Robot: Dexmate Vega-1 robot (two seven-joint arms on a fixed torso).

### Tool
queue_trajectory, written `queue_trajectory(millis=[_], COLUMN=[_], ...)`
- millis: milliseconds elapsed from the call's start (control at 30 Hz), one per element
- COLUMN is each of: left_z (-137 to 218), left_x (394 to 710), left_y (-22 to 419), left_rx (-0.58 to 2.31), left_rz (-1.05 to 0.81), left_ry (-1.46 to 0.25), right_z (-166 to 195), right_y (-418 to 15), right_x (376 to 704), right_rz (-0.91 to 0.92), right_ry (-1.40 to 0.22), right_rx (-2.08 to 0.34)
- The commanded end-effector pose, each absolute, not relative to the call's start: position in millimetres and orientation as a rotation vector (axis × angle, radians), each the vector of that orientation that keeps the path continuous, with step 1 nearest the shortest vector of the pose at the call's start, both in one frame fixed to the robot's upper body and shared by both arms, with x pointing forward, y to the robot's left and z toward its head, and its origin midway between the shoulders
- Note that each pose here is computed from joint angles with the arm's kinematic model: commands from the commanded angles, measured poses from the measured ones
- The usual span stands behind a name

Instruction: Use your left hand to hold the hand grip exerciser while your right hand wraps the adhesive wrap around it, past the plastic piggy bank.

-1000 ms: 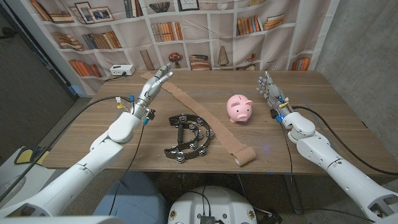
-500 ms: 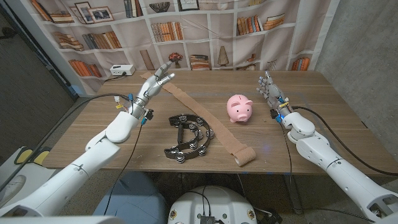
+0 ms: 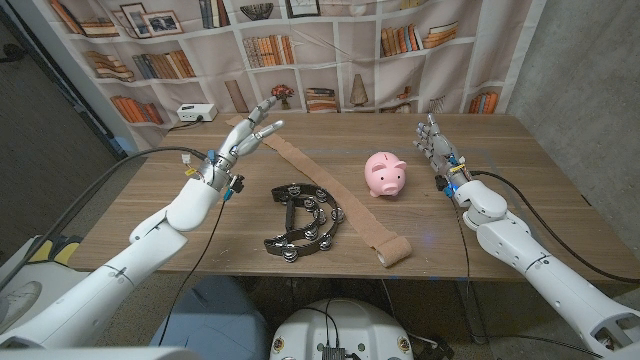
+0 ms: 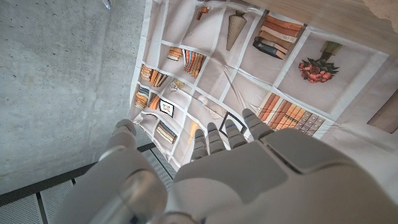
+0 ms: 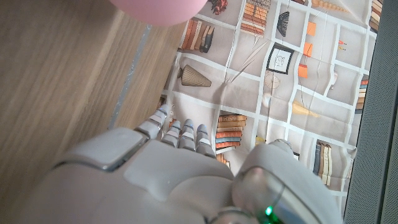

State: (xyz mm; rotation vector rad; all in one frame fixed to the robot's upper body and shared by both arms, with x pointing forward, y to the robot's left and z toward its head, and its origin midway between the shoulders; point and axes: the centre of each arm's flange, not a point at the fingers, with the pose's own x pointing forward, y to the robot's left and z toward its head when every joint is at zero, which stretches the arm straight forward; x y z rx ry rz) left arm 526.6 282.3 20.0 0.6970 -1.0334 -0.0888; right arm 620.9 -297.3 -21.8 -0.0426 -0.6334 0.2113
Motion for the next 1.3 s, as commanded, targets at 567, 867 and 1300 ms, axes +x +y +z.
queue_trajectory(millis=[567,867,1300], left_z=[26,30,35], left_x=[512,510,504], left_y=[277,272,261], left_rx=[0.935,1.025,1.194], left_rz=[-0.029,-0.054,-0.086], left_ry=[-1.047,-1.028,-1.005], right_z=[-10,-7,-8], right_y=[-293,-295,-298], right_x=[608,605,605], right_rz=[0.222,0.211,0.198], right_ry=[-0.69,-0.697,-0.695], right_rx=[-0.092,-0.117,-0.116])
